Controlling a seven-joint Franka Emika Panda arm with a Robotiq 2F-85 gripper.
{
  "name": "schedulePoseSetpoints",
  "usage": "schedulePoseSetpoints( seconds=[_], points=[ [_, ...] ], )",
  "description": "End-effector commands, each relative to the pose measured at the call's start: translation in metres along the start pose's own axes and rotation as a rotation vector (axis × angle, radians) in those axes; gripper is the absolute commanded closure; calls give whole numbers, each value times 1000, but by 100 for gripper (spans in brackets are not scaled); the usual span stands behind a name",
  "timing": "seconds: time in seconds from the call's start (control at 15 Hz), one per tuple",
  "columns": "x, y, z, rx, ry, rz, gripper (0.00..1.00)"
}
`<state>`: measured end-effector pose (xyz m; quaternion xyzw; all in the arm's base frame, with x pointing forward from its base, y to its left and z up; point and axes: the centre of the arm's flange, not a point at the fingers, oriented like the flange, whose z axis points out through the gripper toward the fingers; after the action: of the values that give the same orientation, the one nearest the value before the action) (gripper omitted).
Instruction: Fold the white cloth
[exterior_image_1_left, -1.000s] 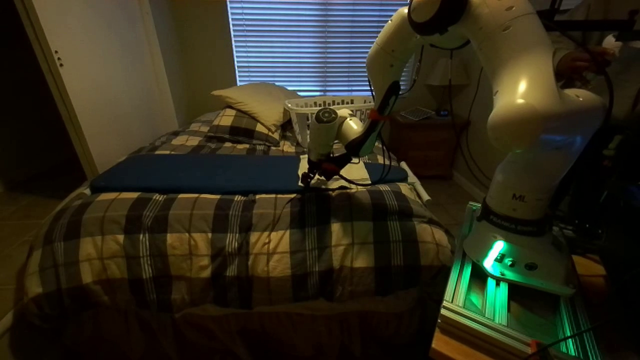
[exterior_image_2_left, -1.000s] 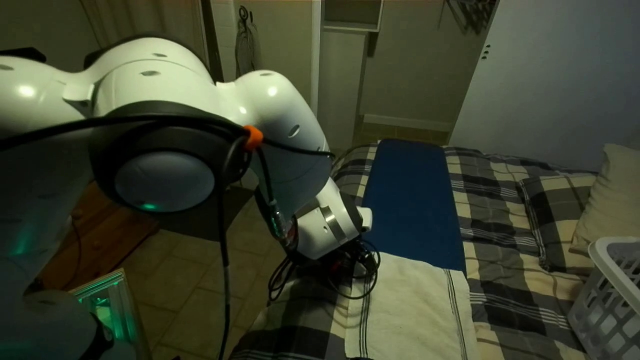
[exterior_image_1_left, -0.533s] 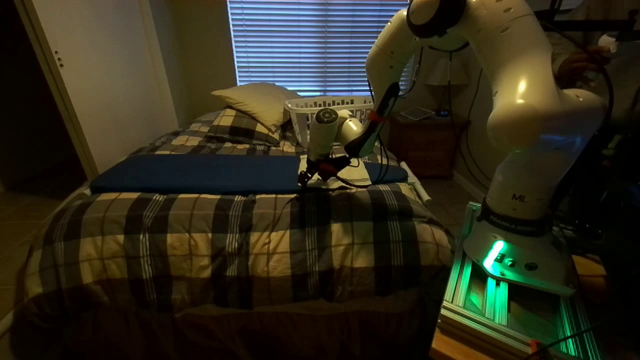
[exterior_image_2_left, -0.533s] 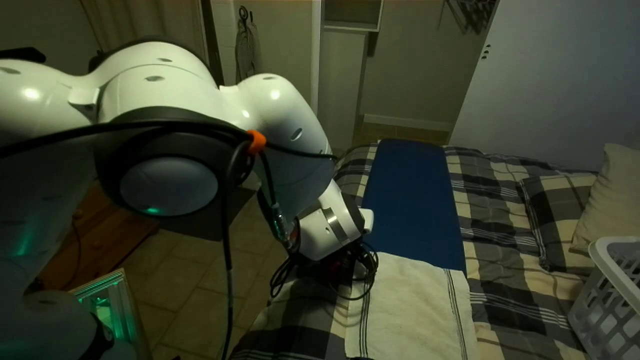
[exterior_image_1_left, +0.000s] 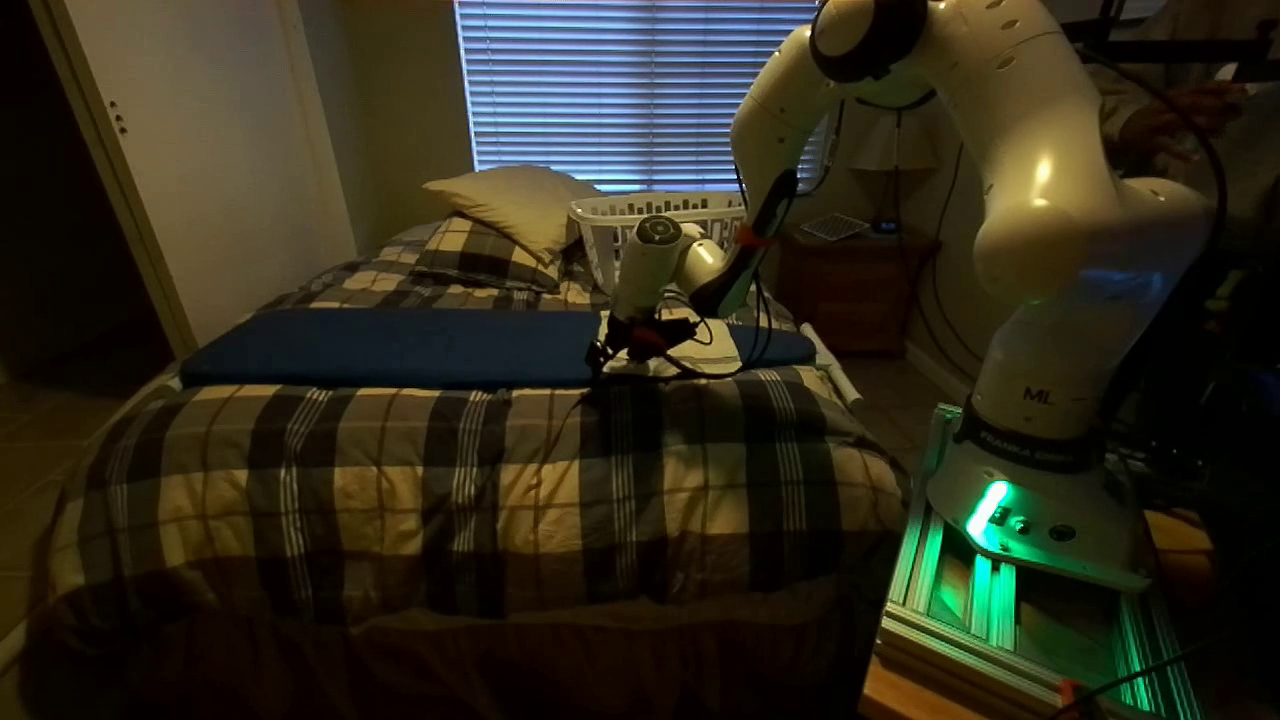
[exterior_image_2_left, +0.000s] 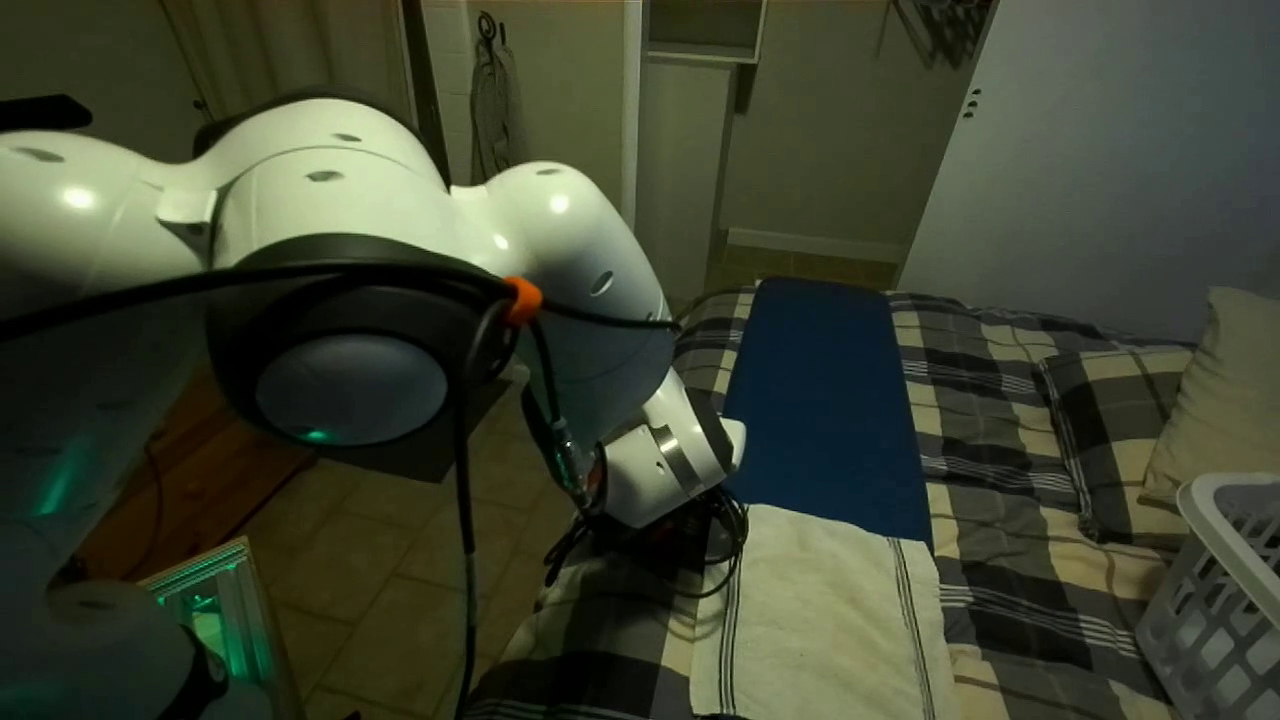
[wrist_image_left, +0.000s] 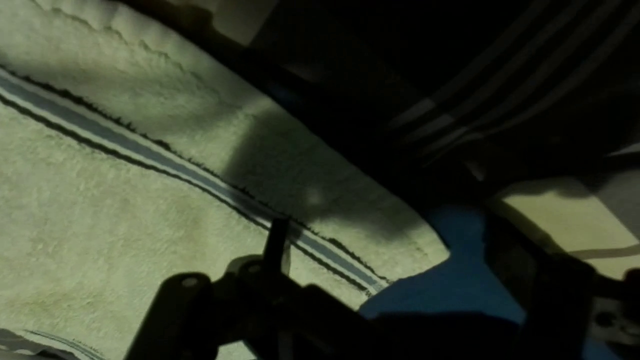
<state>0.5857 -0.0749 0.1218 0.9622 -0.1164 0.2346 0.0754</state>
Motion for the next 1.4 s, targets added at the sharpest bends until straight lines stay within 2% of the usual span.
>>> schedulePoseSetpoints(
  seconds=[0.0,0.53,0.8,0.87,0.93,1.33],
  points=[
    [0,0,0,2,1,0,0],
    [0,0,0,2,1,-2,0],
    [-5,-14,3,-1,22,-60,0],
    [-7,-15,5,-6,17,-76,9],
    [-8,-17,7,-12,26,-86,26],
    [-2,-7,11,-48,113,-165,70]
  ],
)
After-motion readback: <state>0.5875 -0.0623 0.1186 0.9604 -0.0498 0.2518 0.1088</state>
